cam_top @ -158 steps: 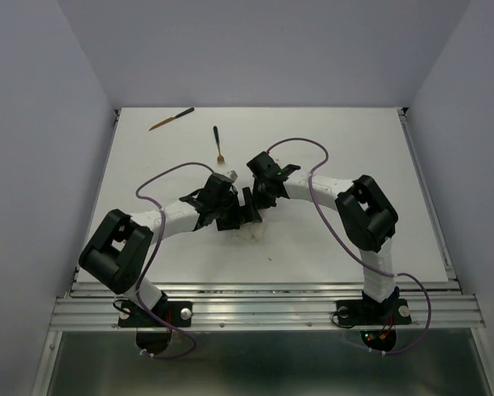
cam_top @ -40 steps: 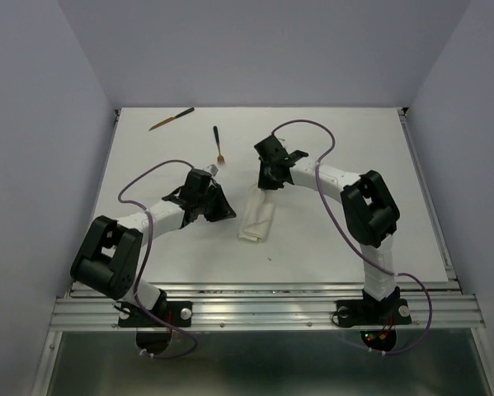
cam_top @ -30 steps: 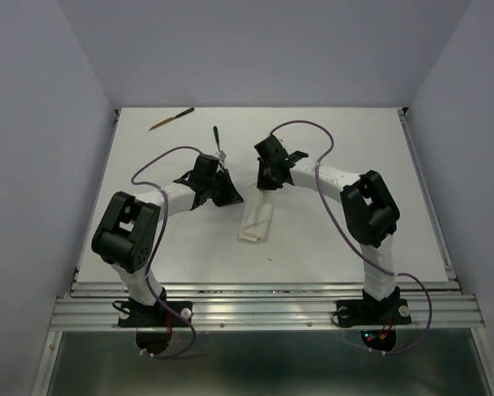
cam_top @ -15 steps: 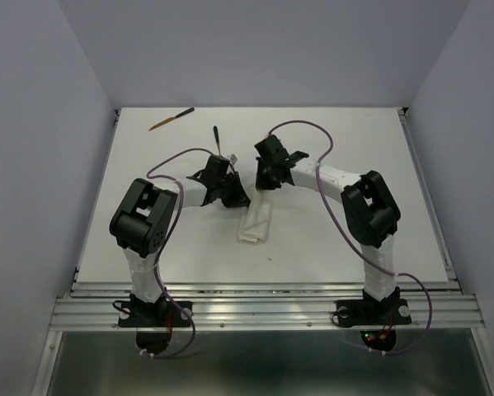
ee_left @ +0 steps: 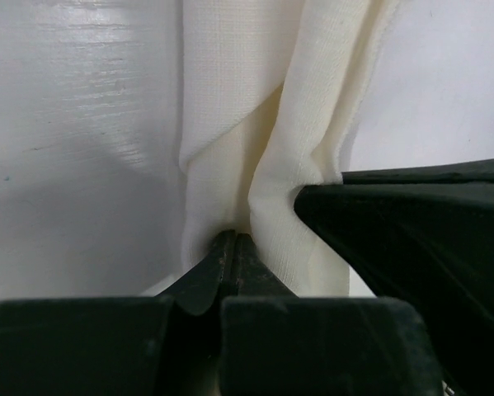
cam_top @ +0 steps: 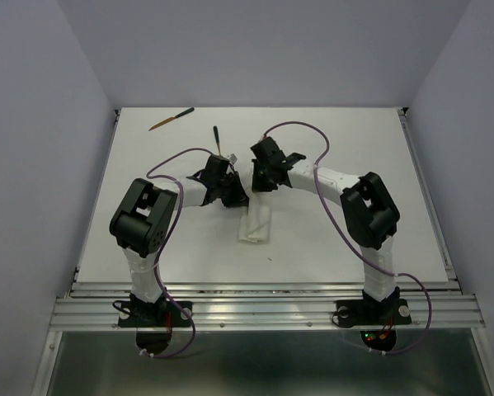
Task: Fold the napkin into a case and place the utensils inside
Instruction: Fold the 2/3-rectangle-folded napkin at the center of the board.
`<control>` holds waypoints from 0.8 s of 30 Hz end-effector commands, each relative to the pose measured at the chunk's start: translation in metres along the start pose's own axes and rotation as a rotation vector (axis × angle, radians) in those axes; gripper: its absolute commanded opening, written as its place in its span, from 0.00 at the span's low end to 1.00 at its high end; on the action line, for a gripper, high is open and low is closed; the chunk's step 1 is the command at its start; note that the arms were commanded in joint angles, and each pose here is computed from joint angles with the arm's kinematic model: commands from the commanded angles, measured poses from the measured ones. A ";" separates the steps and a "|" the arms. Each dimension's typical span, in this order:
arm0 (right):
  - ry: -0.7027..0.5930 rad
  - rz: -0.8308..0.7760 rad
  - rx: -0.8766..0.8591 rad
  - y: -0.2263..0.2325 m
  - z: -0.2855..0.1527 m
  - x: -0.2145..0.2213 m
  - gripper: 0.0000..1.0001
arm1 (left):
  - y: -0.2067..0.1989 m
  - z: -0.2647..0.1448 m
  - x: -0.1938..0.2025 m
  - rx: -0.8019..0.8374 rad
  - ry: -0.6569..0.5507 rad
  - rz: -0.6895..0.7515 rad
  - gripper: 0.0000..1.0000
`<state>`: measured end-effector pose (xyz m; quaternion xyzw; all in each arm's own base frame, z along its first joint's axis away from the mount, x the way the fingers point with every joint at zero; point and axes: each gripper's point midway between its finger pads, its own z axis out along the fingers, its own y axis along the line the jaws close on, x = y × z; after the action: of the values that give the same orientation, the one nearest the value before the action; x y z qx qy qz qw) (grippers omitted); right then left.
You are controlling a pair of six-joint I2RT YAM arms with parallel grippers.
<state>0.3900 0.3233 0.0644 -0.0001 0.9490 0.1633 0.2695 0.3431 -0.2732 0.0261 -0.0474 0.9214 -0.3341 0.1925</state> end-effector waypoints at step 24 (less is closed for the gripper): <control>-0.038 -0.012 0.020 0.015 0.021 -0.009 0.01 | -0.013 -0.031 0.000 0.006 -0.045 0.000 0.08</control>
<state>0.3947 0.3343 0.0499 -0.0050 0.9512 0.1513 0.2689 0.3365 -0.2694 0.0348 -0.0544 0.9195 -0.3363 0.1962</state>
